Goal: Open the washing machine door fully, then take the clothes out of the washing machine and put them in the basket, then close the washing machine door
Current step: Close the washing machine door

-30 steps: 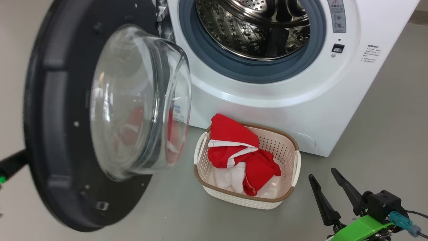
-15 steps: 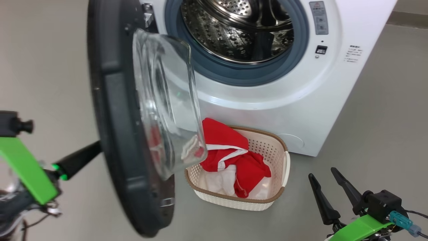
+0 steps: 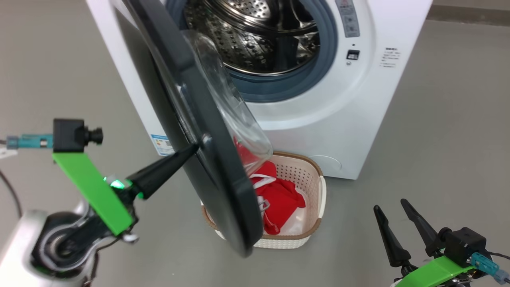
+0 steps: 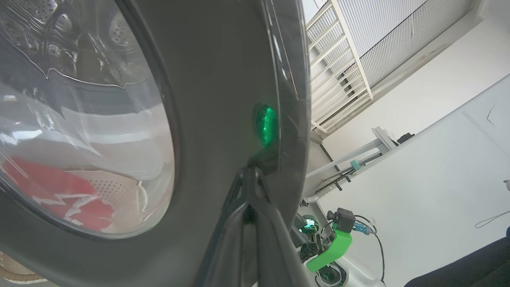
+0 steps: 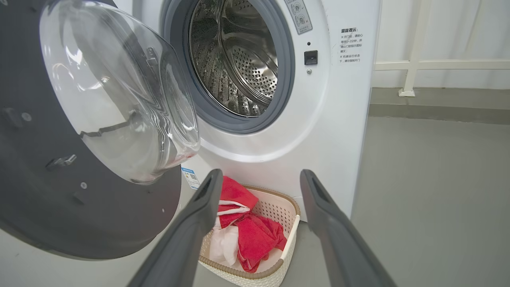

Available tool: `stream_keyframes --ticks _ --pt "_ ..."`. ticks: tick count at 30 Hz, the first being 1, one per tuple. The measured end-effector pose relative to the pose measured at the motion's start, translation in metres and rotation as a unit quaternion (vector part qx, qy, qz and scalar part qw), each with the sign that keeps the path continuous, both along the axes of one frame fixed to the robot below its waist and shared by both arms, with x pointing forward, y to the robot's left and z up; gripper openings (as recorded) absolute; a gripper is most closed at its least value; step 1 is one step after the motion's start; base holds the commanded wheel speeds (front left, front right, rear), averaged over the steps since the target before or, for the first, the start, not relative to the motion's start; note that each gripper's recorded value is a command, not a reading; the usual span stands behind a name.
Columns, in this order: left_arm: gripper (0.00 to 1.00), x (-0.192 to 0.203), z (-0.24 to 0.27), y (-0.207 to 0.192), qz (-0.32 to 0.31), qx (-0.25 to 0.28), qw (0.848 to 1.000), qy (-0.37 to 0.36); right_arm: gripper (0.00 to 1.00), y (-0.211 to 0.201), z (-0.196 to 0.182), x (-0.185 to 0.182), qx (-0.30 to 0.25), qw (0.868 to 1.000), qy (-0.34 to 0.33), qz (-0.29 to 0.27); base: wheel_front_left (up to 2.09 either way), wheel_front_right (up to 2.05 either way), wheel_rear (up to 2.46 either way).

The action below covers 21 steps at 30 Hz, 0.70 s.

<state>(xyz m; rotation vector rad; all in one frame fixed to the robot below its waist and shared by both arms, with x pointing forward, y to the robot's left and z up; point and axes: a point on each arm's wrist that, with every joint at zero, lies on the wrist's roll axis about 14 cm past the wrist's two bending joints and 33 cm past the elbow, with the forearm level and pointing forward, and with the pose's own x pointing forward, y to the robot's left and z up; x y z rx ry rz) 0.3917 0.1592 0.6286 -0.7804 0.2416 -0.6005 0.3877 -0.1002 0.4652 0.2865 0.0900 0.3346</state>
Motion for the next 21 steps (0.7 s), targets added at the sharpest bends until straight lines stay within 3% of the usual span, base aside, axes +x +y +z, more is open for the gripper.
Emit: stream_keyframes --ticks 21 --pt "0.0 0.072 0.012 -0.083 -0.025 -0.015 0.998 -0.059 1.0 -0.055 -0.009 -0.006 -0.001 0.996 0.013 -0.09 0.0 0.0 0.0"
